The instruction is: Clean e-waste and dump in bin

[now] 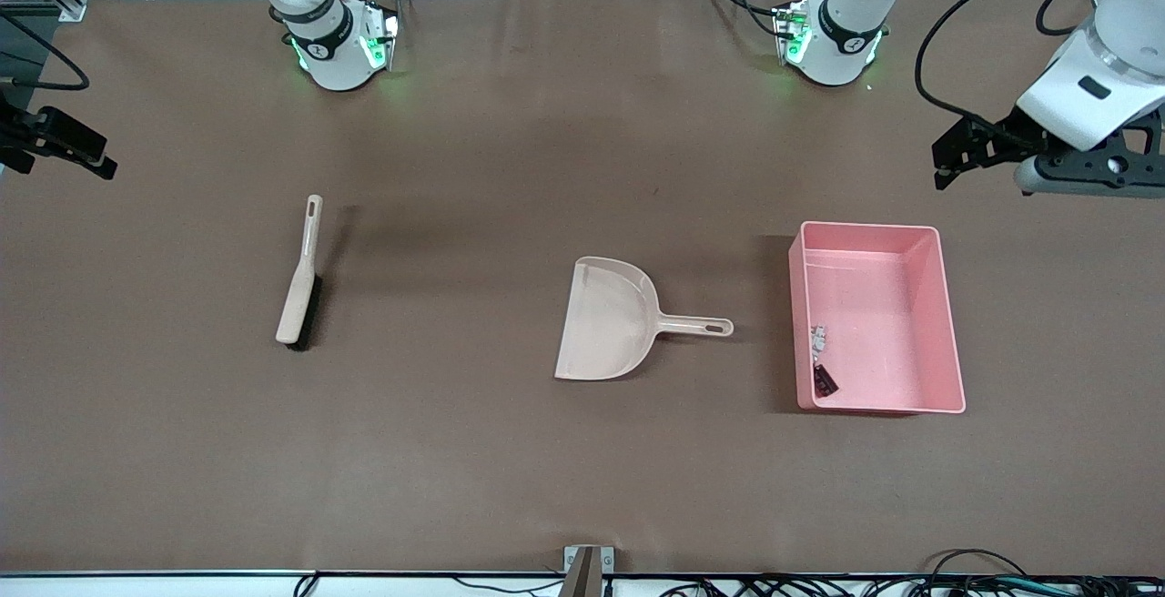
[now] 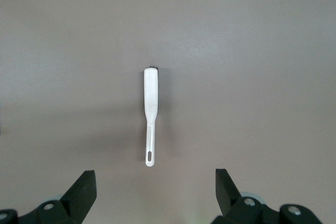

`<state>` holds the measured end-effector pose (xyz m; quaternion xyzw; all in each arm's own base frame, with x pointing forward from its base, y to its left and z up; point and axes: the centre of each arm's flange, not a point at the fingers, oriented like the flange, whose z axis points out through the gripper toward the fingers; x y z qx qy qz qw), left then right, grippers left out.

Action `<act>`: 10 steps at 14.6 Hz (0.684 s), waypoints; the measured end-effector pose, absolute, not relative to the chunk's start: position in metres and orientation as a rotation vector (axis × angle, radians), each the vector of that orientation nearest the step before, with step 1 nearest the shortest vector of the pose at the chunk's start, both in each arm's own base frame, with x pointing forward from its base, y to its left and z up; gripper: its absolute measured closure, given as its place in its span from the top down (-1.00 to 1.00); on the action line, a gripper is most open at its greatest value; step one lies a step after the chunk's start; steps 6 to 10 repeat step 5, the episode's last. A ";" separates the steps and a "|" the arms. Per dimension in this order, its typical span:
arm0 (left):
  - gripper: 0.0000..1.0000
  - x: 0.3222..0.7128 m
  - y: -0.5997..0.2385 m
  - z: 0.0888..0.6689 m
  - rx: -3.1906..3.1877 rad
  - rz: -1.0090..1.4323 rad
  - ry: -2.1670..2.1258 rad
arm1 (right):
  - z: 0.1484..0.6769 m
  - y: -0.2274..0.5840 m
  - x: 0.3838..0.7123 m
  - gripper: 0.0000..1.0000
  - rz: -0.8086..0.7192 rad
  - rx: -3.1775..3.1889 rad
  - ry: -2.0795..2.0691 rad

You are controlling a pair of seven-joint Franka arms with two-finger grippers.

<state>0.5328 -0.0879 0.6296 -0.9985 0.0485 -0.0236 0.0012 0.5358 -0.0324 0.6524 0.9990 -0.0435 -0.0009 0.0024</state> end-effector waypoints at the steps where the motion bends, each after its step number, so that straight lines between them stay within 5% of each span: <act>1: 1.00 0.528 -0.084 0.630 -3.139 -0.070 0.141 | 0.652 -0.032 0.536 1.00 -0.003 3.134 -0.137; 10: 1.00 0.523 -0.077 0.633 -3.143 -0.075 0.126 | 0.653 -0.032 0.536 1.00 0.003 3.134 -0.137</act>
